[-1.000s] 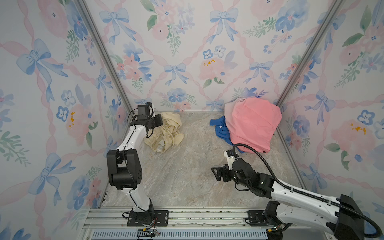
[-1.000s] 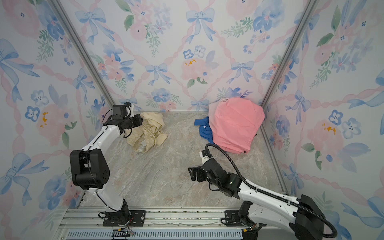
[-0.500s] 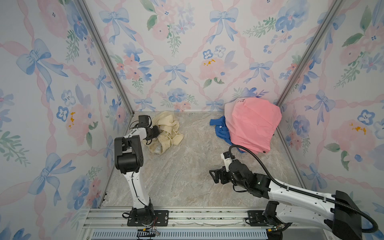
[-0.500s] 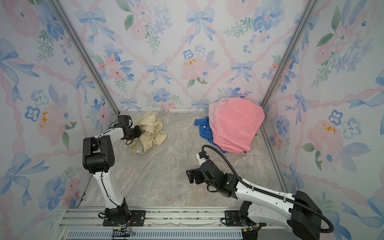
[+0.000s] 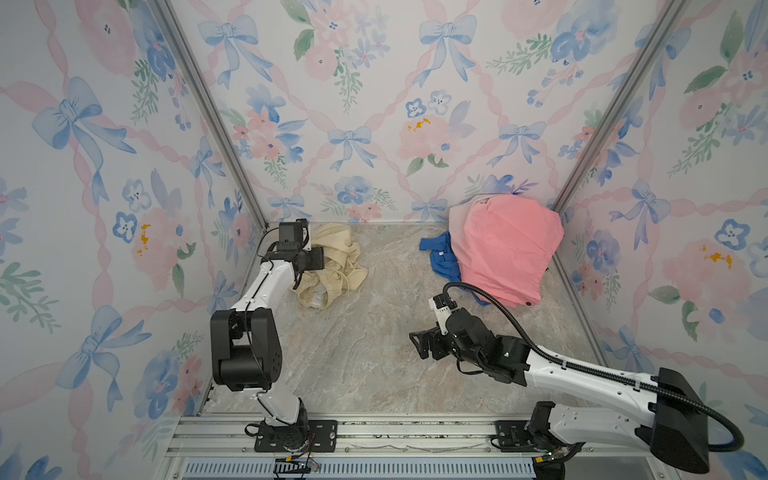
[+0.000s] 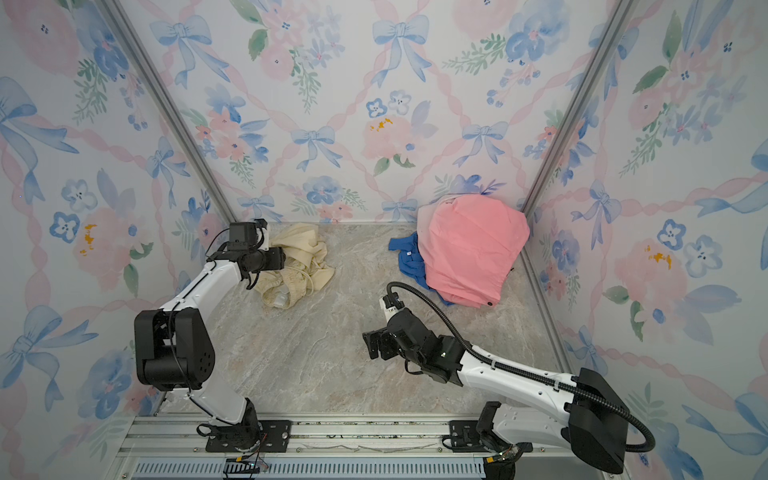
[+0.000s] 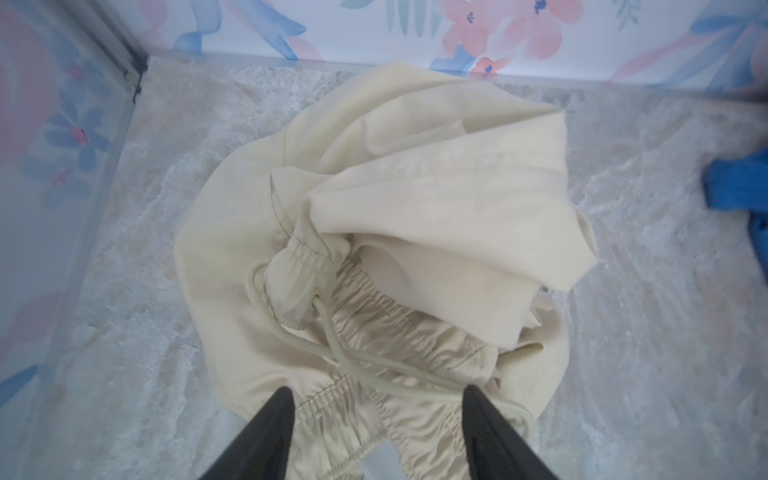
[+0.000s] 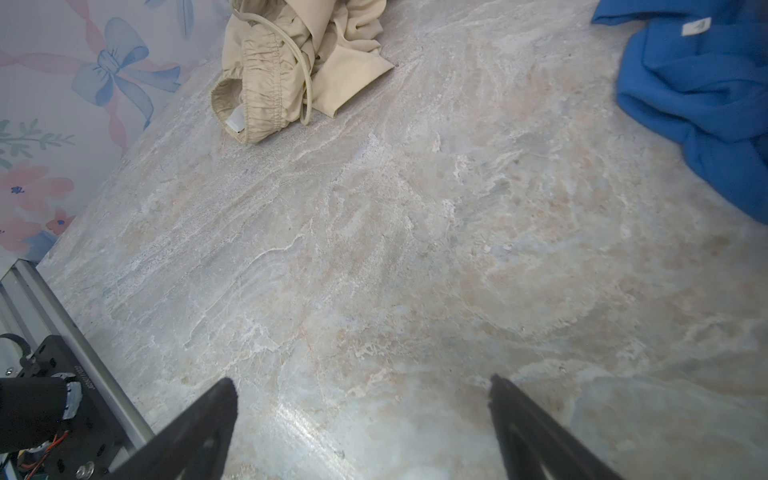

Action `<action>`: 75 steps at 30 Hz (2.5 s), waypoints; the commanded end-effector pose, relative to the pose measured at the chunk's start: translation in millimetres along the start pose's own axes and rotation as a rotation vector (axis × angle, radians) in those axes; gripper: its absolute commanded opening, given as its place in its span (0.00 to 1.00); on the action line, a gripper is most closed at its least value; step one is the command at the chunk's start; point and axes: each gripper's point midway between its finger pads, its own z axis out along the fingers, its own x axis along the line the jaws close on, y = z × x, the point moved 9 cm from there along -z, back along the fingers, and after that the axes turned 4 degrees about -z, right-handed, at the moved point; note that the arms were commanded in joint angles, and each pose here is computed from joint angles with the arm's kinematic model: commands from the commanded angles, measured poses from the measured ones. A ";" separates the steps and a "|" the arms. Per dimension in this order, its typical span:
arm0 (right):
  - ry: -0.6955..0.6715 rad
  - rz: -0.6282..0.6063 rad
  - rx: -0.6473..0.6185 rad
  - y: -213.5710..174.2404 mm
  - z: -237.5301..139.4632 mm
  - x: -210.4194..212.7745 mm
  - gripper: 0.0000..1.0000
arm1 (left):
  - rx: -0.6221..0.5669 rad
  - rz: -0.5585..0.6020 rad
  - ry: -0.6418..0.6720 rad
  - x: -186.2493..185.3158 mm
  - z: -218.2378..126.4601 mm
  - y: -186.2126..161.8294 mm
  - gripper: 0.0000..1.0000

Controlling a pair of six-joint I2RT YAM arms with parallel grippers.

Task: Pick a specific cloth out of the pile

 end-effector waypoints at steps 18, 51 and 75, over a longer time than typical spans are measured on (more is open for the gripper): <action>0.063 0.015 0.011 -9.2 2.4 6.6 0.97 | 0.429 0.969 0.409 -60.7 51.3 -114.4 0.68; 0.053 0.041 0.031 -13.3 -2.3 7.6 0.97 | 0.169 0.475 -0.422 -83.8 -11.4 28.9 0.00; 0.035 0.030 0.076 -23.4 7.7 19.7 0.97 | 0.180 0.099 -0.043 18.4 110.7 50.8 0.76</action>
